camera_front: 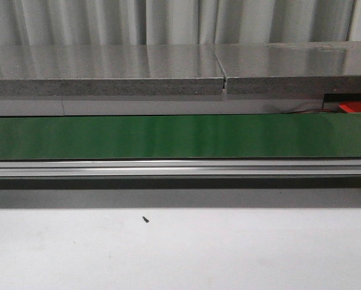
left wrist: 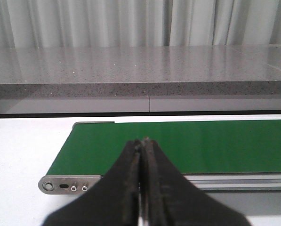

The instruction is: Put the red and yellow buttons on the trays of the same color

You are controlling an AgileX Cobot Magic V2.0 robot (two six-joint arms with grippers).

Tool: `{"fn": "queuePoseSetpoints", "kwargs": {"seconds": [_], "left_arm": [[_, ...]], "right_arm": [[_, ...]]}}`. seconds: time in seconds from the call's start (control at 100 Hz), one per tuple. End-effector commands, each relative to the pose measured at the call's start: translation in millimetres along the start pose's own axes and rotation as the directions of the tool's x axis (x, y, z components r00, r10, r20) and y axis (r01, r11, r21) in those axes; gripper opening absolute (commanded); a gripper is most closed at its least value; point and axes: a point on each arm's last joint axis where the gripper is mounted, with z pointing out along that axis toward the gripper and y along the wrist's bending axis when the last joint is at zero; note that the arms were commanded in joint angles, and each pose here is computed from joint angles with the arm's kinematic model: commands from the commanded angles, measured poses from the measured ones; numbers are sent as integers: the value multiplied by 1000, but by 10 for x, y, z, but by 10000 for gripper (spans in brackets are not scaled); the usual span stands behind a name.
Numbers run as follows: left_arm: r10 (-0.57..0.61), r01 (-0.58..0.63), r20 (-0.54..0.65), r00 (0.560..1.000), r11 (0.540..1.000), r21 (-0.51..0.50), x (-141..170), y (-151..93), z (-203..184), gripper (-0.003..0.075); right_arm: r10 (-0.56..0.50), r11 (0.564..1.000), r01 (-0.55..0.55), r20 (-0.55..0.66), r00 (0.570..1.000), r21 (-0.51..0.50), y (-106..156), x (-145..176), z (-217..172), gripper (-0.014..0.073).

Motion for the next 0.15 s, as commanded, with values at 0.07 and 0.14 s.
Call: {"fn": "queuePoseSetpoints", "kwargs": {"seconds": [0.07, 0.14], "left_arm": [[-19, 20, 107, 994, 1000, -6, -64, 8, -29, -19], [-19, 20, 107, 994, 1000, -6, -64, 8, -29, -19]], "right_arm": [[-14, 1000, 16, 100, 995, -18, 17, -85, -18, -115], [-14, 1000, 16, 100, 995, -18, 17, -85, -18, -115]]}}
